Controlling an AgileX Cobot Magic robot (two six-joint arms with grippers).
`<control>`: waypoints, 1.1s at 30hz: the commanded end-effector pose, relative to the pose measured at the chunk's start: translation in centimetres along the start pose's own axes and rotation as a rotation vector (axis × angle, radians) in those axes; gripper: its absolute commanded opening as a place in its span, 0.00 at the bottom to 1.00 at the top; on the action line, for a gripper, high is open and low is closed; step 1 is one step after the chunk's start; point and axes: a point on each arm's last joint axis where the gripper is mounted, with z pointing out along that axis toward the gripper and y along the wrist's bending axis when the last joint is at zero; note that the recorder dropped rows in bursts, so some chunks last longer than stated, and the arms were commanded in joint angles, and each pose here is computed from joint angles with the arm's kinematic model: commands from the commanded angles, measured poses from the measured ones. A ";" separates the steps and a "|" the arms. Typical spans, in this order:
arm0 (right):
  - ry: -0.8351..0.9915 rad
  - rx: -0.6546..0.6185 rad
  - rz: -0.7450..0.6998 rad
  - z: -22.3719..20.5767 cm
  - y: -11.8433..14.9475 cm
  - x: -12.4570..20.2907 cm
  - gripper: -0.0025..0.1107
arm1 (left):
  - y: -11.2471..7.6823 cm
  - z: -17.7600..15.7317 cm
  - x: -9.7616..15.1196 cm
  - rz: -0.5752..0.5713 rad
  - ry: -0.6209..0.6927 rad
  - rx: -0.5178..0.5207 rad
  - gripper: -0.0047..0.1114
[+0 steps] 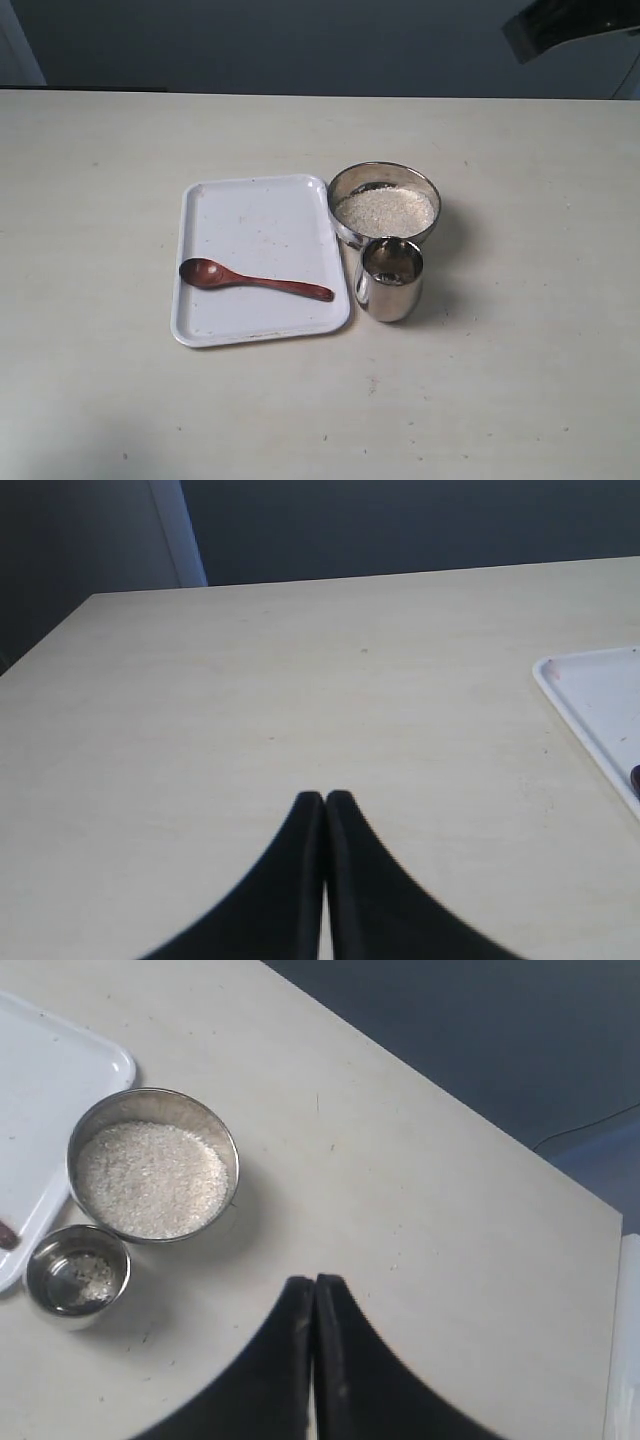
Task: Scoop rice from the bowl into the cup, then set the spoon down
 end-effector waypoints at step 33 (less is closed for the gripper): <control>-0.661 0.340 0.835 1.7 -6.1 19.0 0.02 | 0.0 -0.1 -0.4 -0.005 -0.018 0.001 0.04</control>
